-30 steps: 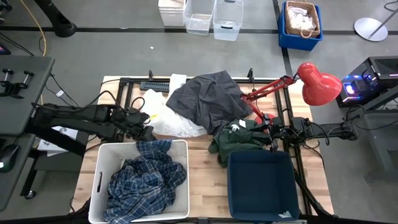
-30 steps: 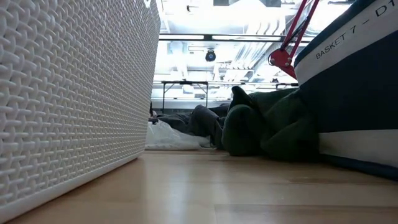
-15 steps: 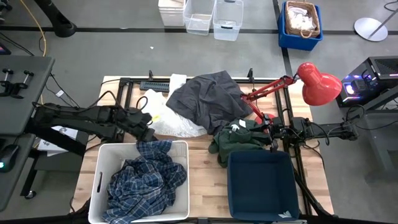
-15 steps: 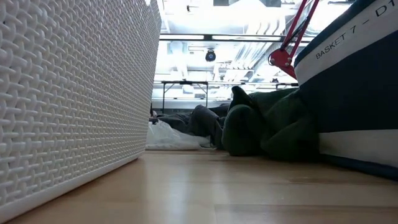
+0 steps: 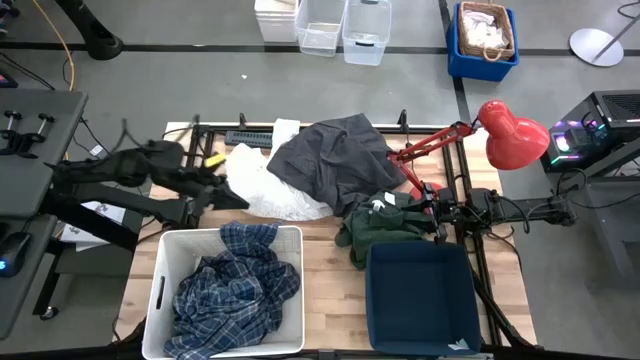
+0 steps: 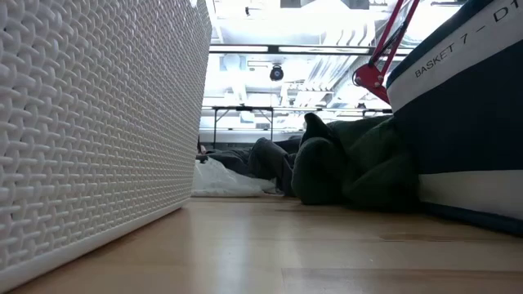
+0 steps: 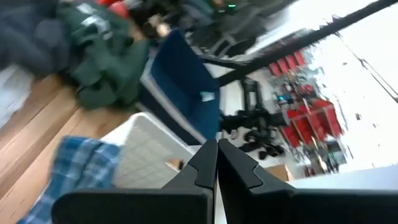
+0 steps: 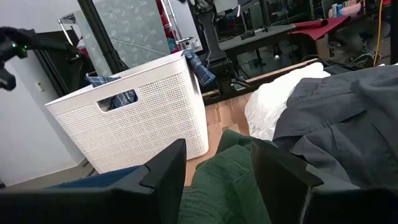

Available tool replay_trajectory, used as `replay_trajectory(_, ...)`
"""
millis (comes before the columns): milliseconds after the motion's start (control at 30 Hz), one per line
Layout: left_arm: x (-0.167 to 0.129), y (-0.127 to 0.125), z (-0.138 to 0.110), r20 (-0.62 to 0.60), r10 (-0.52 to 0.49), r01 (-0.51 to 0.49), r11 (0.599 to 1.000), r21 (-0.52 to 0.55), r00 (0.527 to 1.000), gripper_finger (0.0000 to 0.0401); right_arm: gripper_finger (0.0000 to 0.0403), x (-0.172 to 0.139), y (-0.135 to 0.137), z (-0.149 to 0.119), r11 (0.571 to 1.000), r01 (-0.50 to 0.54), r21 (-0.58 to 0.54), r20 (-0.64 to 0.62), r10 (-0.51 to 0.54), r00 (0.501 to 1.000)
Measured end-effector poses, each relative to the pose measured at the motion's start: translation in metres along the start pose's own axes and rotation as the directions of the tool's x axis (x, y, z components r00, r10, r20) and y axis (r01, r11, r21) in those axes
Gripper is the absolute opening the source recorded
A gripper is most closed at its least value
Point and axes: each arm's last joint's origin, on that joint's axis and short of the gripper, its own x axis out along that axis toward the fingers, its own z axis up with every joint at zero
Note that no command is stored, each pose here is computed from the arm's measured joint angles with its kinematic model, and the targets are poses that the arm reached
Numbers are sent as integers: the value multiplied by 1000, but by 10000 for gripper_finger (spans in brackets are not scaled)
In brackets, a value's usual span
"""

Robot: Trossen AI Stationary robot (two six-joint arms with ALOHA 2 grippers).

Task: Sort clothes
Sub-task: Put the blue checkered pajamas into the white bin

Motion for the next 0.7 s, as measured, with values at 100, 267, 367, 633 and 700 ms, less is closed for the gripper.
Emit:
replay_trajectory(100, -8, -7, 4, -3, 70, -69, 997, 35, 998, 0, 179, 0, 0, 0, 1000, 0, 0, -1, 0, 1000)
replay_trajectory(267, 13, -11, 3, -137, 171, -151, 978, 145, 976, 9, 179, 0, 0, 0, 1000, 0, 0, 0, 0, 1000)
replay_trajectory(367, 29, -22, -1, -283, 223, -144, 950, 276, 933, 28, 179, 0, 0, 0, 1000, 0, 0, 0, 0, 1000)
replay_trajectory(633, 43, -41, -18, -435, 630, -215, 694, 687, 643, 106, 179, 0, 0, 0, 1000, 0, 0, 0, 0, 1000)
replay_trajectory(700, 44, -39, -24, -397, 734, -226, 589, 776, 550, 131, 179, 0, 0, 0, 1000, 0, 0, 0, 0, 1000)
